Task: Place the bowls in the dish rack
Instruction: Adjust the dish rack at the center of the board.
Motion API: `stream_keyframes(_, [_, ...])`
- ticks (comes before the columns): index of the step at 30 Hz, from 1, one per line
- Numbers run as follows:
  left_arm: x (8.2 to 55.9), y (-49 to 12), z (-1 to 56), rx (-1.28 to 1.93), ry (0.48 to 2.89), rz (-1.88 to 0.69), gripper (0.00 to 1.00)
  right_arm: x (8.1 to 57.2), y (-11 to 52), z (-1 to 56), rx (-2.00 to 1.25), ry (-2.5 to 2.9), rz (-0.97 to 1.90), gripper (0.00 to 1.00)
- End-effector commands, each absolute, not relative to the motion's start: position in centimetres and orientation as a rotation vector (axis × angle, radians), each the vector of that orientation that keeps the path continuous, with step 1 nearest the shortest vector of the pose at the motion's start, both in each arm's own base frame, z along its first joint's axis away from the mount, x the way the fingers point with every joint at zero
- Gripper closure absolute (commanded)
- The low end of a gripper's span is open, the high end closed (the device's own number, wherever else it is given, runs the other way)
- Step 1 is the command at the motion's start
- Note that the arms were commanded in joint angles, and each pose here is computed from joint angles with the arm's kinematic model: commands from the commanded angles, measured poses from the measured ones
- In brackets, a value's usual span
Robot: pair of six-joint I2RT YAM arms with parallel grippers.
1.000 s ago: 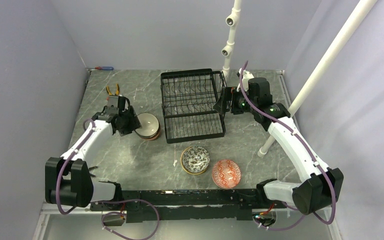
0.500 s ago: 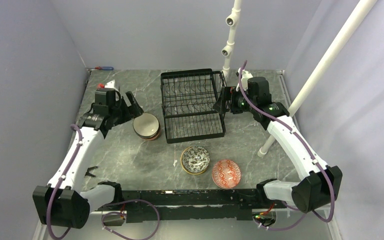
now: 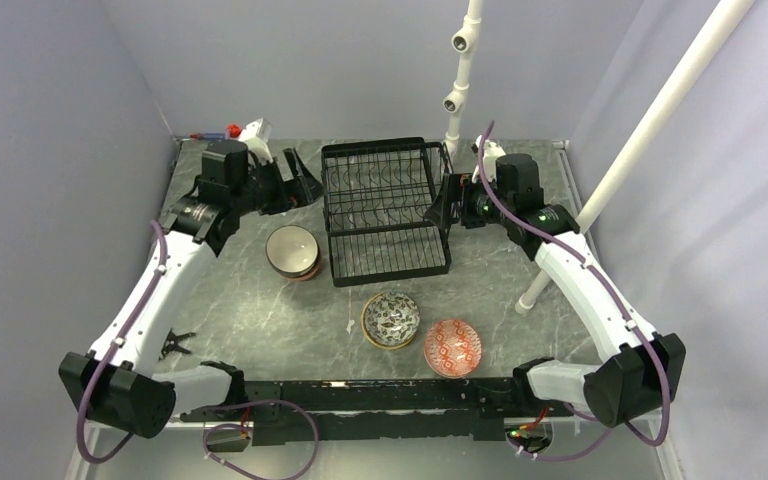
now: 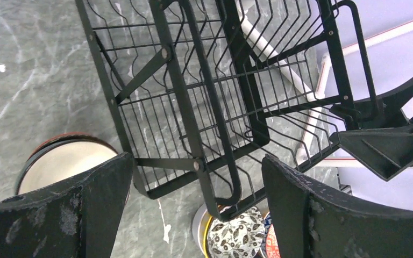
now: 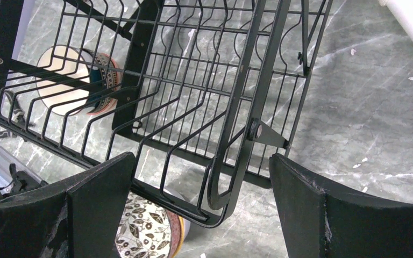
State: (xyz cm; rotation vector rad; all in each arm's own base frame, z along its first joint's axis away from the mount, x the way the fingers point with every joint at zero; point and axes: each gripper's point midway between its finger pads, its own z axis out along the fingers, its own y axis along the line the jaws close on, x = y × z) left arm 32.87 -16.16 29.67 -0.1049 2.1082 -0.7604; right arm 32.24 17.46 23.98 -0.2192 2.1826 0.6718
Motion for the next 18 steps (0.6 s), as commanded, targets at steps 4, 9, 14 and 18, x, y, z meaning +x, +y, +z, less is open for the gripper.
stream_keyframes(4, [35.0, -18.9, 29.8, -0.103, 2.111, -0.854, 0.08, 31.7, 17.4, 25.2, -0.259, 2.143, 0.66, 0.06])
stream_keyframes(9, [36.0, -20.0, 29.0, -0.089, 2.144, -0.838, 0.17, 32.4, 16.4, 25.2, -0.243, 2.144, 0.579, 0.2])
stream_keyframes(14, [35.9, -21.0, 28.8, -0.08, 2.136, -0.847, 0.31, 33.2, 15.9, 25.7, -0.246, 2.15, 0.521, 0.39])
stream_keyframes(18, [35.5, -21.6, 28.2, -0.091, 2.158, -0.863, 0.58, 33.8, 16.0, 25.8, -0.257, 2.162, 0.495, 0.5])
